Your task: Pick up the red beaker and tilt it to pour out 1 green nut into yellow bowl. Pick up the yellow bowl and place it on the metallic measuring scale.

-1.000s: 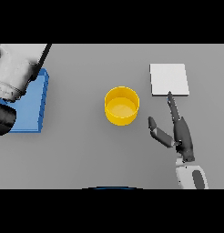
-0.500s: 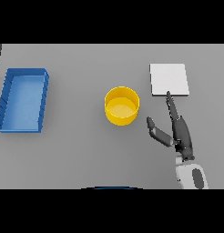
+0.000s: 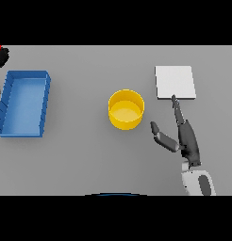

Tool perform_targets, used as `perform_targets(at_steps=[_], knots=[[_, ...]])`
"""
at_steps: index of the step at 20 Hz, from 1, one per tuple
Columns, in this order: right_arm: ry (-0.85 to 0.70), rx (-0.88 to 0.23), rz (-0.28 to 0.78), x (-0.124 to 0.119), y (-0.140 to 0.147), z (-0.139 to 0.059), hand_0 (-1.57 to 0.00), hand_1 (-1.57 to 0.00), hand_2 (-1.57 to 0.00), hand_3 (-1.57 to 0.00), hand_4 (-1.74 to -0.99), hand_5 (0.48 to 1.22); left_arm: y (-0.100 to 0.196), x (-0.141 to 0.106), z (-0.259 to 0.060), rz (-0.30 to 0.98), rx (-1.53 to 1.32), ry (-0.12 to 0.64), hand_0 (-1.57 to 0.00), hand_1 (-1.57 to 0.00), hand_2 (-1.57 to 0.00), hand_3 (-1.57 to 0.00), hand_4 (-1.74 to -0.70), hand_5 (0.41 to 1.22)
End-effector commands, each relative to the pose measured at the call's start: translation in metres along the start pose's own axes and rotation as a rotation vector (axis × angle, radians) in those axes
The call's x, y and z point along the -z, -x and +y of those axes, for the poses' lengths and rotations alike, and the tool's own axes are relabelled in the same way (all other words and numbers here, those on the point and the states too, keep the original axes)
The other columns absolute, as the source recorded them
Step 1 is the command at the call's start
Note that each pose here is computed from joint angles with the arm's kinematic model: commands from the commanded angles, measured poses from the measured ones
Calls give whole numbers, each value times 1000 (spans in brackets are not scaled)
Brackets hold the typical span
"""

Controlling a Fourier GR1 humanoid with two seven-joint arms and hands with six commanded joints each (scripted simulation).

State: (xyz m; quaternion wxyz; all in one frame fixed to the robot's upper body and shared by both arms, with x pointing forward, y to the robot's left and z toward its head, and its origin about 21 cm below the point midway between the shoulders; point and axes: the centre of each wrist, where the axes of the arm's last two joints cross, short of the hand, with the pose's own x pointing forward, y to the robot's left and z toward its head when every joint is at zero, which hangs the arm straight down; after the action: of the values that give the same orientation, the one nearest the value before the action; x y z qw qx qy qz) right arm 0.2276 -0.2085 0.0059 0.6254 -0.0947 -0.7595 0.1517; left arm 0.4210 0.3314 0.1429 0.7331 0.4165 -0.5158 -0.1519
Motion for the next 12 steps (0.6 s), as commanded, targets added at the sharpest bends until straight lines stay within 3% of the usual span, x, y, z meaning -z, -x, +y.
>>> perform_targets(at_steps=[1,7,12], knots=[[4,-16,1,-1,-1,1,1,1,1,1,-1020,645,6,-8,-6,1,-21,-6,-1571,-1571,-1571,-1442,-1741,1221],[0,11,-10,-4,4,0,1,1,1,1,-1004,648,37,-30,-26,41,-115,-9,-1571,-1571,-1571,-1512,-1741,1221],[4,5,-23,-5,5,-1,1,1,1,1,-1012,648,47,-50,-40,82,-158,13,-1571,-1571,-1571,-1552,-1741,1088]])
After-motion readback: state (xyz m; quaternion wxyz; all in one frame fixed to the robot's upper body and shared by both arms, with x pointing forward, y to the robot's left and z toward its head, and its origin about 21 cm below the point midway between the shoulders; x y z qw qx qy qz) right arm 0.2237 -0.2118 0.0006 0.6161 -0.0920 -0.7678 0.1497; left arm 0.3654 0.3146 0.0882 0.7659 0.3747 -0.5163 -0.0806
